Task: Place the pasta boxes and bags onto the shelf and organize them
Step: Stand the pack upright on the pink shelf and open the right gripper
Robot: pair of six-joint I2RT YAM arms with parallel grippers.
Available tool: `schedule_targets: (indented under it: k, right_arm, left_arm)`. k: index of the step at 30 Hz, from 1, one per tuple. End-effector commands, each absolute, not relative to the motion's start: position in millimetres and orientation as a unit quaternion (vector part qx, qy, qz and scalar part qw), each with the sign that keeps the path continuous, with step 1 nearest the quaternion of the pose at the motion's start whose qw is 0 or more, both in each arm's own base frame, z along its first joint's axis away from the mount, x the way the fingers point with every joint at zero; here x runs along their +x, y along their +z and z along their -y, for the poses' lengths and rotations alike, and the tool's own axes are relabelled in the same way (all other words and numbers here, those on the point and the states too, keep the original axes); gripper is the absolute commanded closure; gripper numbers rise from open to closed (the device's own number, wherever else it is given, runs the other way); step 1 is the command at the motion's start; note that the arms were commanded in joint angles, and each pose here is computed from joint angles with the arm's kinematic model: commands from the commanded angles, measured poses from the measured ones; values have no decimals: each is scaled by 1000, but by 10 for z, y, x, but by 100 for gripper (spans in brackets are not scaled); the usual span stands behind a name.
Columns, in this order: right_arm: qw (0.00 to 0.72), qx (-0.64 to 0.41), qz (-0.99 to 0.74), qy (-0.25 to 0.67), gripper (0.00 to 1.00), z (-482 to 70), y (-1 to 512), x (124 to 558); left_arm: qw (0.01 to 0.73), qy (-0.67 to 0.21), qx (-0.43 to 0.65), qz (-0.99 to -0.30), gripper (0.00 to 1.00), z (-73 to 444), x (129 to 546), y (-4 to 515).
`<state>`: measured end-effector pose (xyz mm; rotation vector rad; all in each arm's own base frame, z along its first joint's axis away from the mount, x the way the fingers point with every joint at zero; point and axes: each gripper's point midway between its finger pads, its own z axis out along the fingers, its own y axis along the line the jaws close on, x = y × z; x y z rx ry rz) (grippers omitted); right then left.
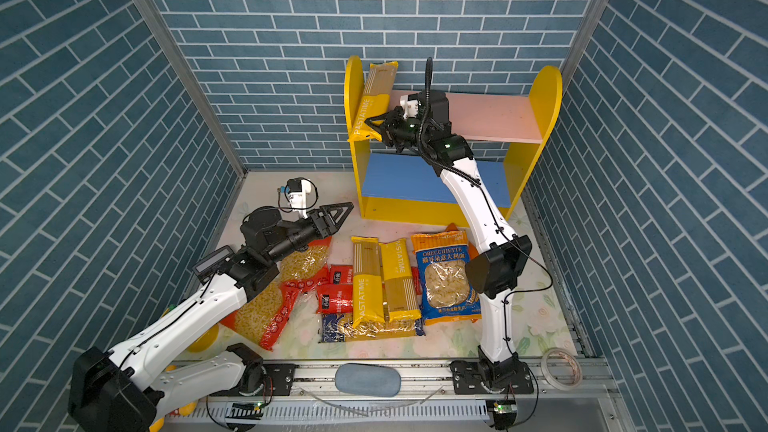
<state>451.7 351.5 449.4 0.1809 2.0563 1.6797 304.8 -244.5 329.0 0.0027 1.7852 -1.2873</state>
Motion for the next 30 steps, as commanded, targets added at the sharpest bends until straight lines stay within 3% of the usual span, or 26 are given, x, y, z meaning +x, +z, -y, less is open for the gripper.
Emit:
schedule_targets:
  k: [1,6,10,21,30]
  right_arm:
    - [299,-10,-718,629,60,-3443,5007,4291]
    - [297,-7,-731,615,45,-3350,4850,4144]
    - [298,5,-737,607,44,-3278,4702,4084]
    - [293,-19,-740,605,83,-3371,4663,4164]
    - [274,-69,-734,618,94,-3227,4767,4084]
  left_arm:
    - [458,-522,2,-720,25,2476,3063,3226]
    - [453,-526,-2,-720,25,2485,3043,3163]
    - [449,-524,0,-724,25,2504,3058,3119]
    - [439,-528,3,-727,25,2572,3039,3078]
    - [439,-519,-1,-734,25,2529,3019,3023]
